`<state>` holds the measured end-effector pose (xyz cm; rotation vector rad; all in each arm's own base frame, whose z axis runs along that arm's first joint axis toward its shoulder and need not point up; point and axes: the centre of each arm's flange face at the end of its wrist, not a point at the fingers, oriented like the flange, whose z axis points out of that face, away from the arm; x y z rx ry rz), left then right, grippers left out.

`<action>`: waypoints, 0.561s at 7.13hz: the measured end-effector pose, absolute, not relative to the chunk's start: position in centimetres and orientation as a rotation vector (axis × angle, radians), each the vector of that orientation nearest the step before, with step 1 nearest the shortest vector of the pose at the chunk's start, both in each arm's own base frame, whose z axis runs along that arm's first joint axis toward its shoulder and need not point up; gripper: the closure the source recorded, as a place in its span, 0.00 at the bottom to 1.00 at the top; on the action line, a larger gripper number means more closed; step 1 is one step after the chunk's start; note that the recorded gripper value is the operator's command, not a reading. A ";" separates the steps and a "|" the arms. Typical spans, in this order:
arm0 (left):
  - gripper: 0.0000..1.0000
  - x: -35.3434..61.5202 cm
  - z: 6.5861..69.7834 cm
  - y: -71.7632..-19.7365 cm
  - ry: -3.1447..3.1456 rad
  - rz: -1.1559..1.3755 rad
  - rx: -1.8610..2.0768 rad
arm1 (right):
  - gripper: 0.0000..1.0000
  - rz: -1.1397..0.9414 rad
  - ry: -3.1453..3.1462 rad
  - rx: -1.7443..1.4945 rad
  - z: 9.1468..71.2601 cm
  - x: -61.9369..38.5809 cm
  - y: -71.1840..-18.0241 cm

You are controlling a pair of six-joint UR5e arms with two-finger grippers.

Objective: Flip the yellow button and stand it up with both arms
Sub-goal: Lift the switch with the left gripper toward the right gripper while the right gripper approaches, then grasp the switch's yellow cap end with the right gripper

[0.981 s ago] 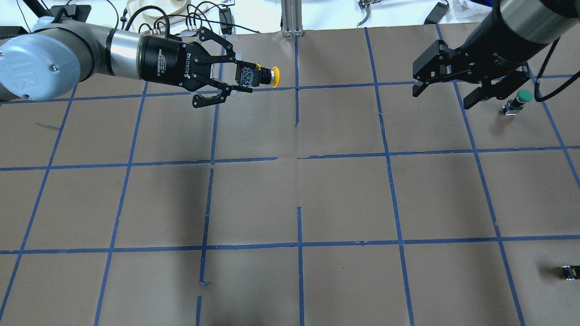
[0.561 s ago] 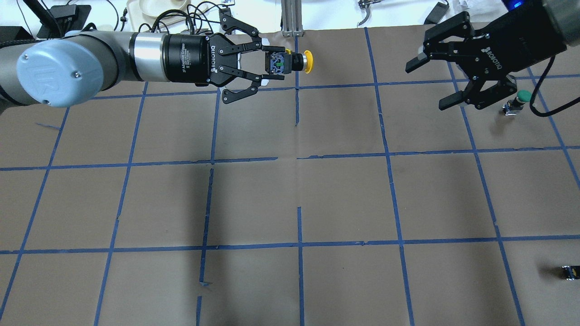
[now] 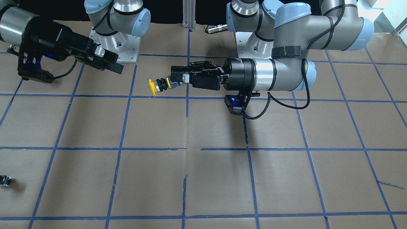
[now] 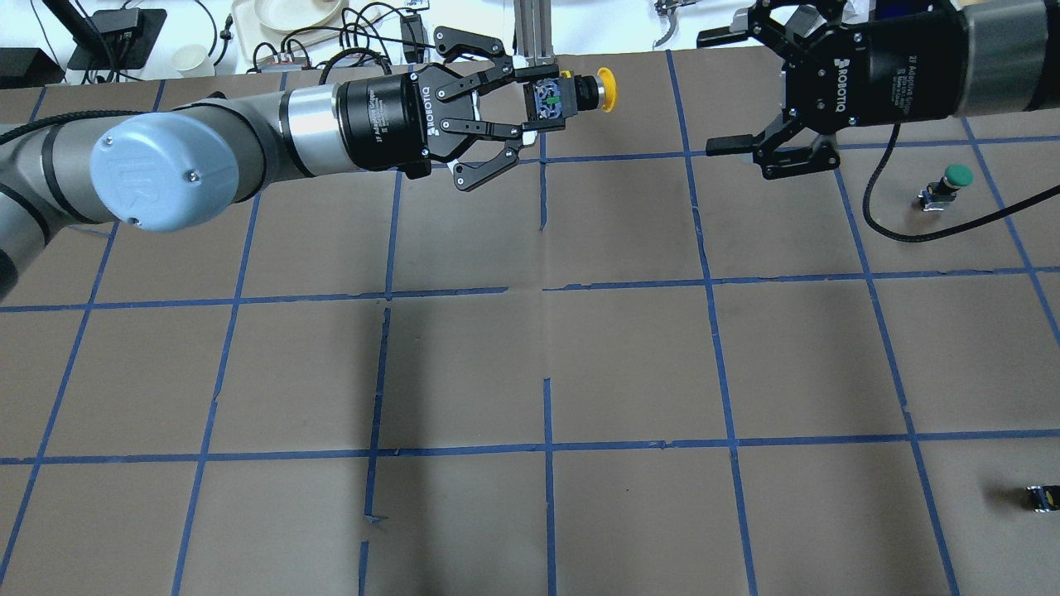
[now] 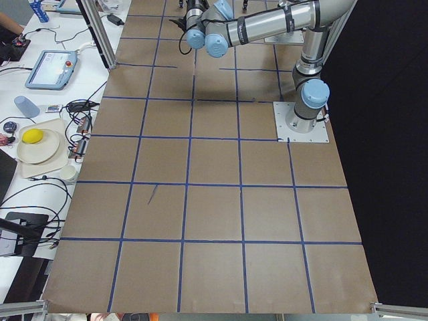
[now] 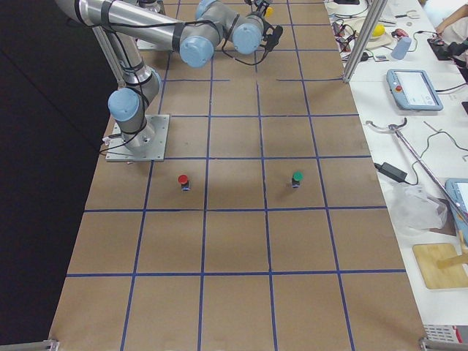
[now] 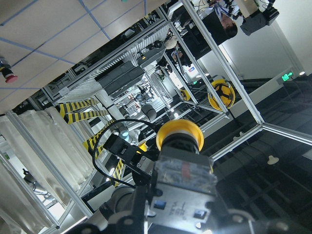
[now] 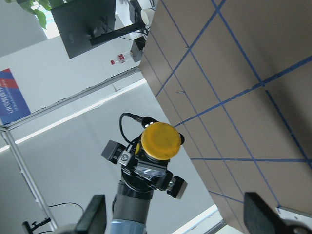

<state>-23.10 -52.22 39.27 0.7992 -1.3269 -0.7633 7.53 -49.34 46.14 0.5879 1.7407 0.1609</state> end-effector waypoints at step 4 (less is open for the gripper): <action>0.99 -25.5 39.9 -51.3 -1.305 -0.792 0.773 | 0.03 0.284 1.678 0.581 42.1 11.2 -51.8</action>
